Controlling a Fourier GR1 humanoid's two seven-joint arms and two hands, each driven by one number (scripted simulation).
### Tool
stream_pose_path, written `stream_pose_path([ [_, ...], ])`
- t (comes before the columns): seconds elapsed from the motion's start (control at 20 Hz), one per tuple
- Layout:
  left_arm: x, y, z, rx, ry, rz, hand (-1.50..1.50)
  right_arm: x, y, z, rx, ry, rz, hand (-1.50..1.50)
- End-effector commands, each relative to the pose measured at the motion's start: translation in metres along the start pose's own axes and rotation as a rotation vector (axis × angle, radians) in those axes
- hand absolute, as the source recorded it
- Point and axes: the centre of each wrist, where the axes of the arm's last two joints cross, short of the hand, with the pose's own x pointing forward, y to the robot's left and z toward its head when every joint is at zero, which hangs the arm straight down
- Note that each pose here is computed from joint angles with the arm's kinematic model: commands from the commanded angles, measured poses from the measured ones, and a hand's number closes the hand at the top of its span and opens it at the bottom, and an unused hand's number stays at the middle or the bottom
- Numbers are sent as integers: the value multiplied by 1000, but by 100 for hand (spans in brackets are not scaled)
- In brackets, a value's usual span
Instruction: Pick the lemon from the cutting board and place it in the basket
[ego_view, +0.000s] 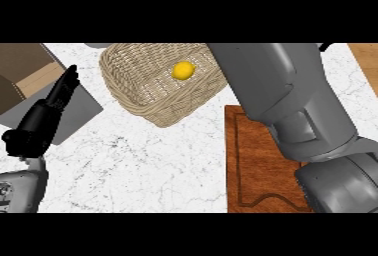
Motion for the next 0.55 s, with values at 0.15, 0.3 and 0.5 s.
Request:
stream_pose_path([
  [0.15, -5, -2, 3, 27, 11, 1, 0, -12, -28, -17, -294, 108, -338, -150],
  [0.3, -5, -5, 2, 45, 41, 11, 0, -27, -42, -28, -362, 136, -398, -150],
  [0.5, -18, 1, 12, 59, 55, 15, 0, -56, -40, -36, -431, 158, -430, -150],
])
